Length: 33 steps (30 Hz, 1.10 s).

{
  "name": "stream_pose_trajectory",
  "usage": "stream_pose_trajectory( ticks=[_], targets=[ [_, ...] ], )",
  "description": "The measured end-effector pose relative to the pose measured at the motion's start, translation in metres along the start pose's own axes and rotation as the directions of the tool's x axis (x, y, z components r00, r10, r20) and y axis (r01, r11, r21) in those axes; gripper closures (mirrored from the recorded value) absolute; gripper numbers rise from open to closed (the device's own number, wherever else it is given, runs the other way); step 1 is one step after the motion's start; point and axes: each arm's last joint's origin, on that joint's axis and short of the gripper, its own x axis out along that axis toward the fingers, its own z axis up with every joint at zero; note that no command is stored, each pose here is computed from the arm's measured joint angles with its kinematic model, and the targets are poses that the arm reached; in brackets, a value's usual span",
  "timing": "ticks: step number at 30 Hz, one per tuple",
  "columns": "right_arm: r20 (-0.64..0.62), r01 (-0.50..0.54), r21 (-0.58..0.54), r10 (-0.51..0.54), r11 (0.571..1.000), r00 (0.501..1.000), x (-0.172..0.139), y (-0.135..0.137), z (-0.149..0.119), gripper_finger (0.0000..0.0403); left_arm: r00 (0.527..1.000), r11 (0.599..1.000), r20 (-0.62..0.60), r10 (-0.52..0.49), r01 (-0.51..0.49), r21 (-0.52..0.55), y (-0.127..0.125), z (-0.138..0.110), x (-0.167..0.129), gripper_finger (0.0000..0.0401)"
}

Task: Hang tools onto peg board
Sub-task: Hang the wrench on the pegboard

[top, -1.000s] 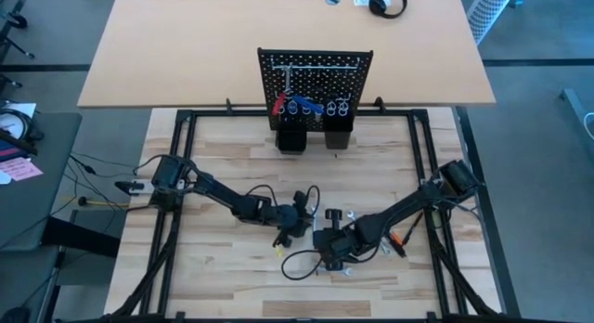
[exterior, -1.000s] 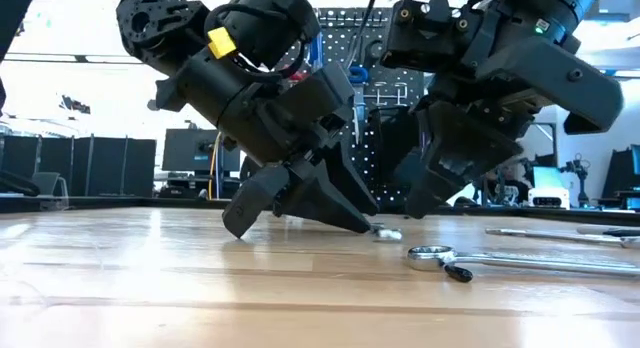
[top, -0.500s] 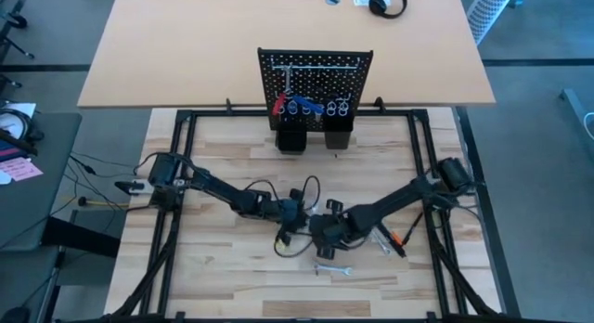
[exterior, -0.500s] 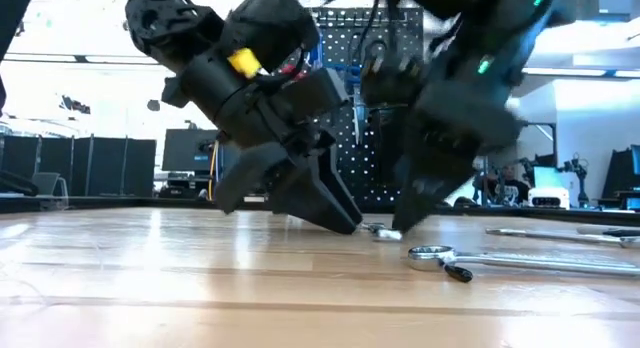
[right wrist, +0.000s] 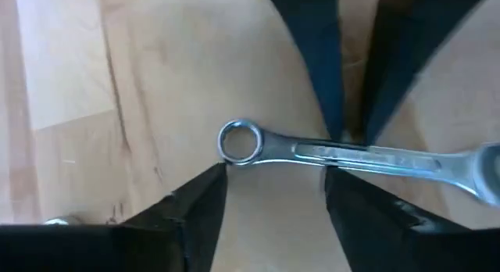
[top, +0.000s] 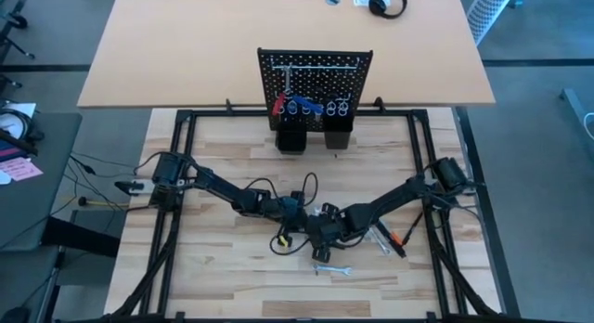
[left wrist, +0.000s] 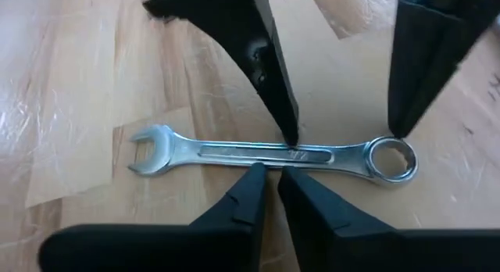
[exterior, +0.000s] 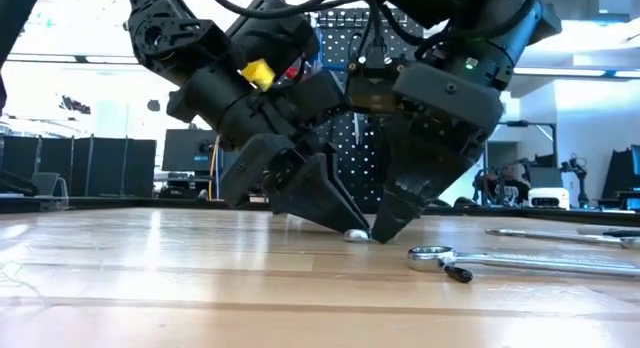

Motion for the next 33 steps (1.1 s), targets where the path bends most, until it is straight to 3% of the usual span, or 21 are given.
stream_pose_trajectory(
  ticks=[6,11,15,18,20,23,28,33],
  targets=[
    [0.084,0.091,0.073,-0.097,0.993,0.992,-0.029,0.004,0.002,0.0157,1.0,0.998,-0.019,-0.004,0.003,-0.07,-0.001,-0.002,0.001,0.0374],
    [0.05,0.097,0.245,-0.112,0.965,0.992,-0.028,-0.007,-0.033,0.0157,0.999,0.991,-0.017,-0.035,0.032,-0.127,-0.002,-0.002,0.001,0.0377],
    [0.148,-0.044,0.47,-0.029,0.882,0.989,-0.026,-0.02,-0.053,0.0157,0.998,0.983,-0.013,-0.056,0.053,-0.174,-0.005,-0.002,0.001,0.0377],
    [0.211,-0.152,0.626,0.021,0.765,0.977,-0.022,-0.031,-0.06,0.0157,0.997,0.977,-0.006,-0.073,0.071,-0.2,-0.007,-0.001,0.001,0.0377],
    [0.222,-0.192,0.693,0.047,0.695,0.974,-0.02,-0.038,-0.061,0.0157,0.995,0.968,0.008,-0.104,0.103,-0.229,-0.008,-0.001,0.001,0.0377],
    [0.21,-0.201,0.752,0.06,0.628,0.976,-0.013,-0.045,-0.061,0.0157,0.99,0.951,0.04,-0.134,0.14,-0.275,-0.01,0.002,0.001,0.0377],
    [0.267,-0.309,0.761,0.159,0.57,0.95,0.006,-0.047,-0.051,0.0157,0.989,0.953,0.094,-0.11,0.132,-0.271,-0.011,0.007,0.001,0.0377],
    [0.284,-0.357,0.748,0.216,0.559,0.934,0.021,-0.045,-0.039,0.0157,0.992,0.956,0.093,-0.091,0.113,-0.27,-0.012,0.001,0.011,0.0377]
  ],
)
